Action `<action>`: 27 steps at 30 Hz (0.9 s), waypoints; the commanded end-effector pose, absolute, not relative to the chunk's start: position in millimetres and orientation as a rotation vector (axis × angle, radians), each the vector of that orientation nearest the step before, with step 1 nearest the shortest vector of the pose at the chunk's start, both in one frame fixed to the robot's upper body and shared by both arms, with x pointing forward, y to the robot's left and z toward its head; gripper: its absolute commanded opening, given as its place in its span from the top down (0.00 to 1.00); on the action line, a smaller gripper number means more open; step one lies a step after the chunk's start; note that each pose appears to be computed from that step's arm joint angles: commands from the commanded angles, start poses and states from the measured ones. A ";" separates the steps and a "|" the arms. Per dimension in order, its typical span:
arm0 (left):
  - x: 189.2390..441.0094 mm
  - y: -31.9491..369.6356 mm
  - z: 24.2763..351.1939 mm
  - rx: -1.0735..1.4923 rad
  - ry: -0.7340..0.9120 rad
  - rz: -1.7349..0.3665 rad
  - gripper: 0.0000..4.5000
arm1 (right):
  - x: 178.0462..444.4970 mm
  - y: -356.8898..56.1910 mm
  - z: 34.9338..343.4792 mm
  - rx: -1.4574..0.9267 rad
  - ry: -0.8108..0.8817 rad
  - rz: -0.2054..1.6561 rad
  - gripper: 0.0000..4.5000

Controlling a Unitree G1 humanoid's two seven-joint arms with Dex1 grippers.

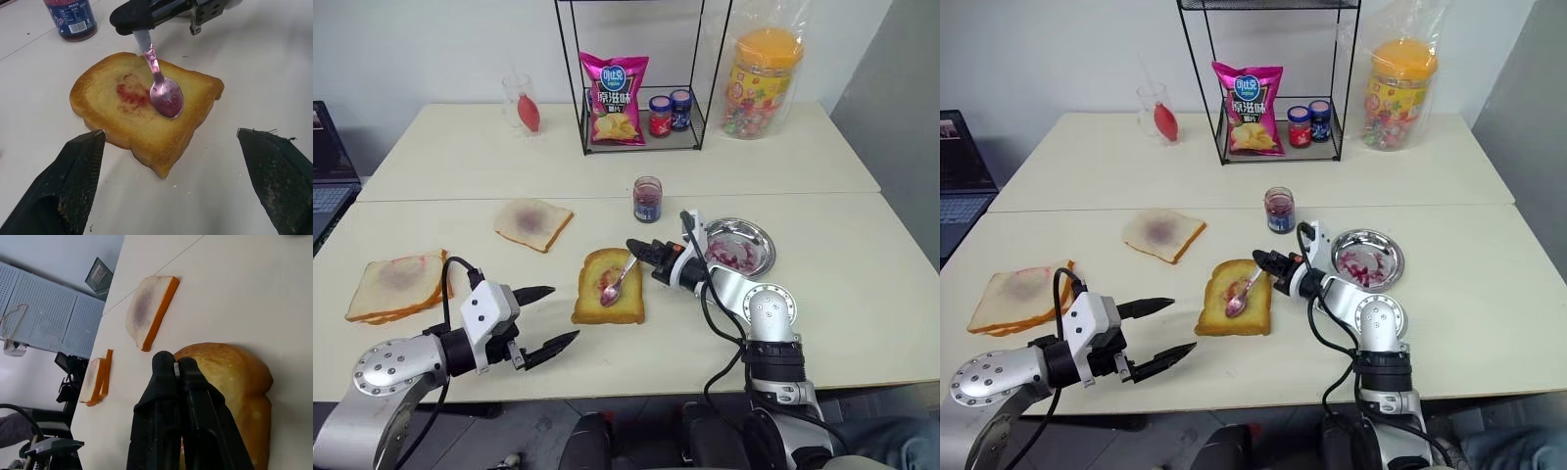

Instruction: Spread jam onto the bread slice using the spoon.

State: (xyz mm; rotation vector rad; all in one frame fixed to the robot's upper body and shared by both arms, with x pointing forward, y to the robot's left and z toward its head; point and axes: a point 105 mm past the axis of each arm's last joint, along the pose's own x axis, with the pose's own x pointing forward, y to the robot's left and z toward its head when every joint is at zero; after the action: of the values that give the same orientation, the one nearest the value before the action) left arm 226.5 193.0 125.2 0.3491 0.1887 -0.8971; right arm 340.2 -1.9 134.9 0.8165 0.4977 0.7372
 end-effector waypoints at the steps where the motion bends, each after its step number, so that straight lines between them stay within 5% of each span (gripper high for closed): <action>1: 226.1 194.1 132.5 0.382 0.162 -0.895 0.00 | 349.5 12.0 164.7 0.884 0.409 0.769 1.00; 12: 228.9 194.7 134.9 0.386 0.150 -0.897 0.00 | 365.7 15.2 135.8 0.865 0.438 0.674 1.00; 27: 241.9 195.9 141.8 0.363 0.099 -0.844 0.00 | 364.2 -27.0 191.5 0.740 0.255 0.731 1.00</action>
State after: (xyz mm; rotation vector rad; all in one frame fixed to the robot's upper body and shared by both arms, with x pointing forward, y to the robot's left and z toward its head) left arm 239.3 196.0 134.0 0.3514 0.1400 -0.8579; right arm 370.5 -33.8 162.2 0.7249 0.3385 0.6459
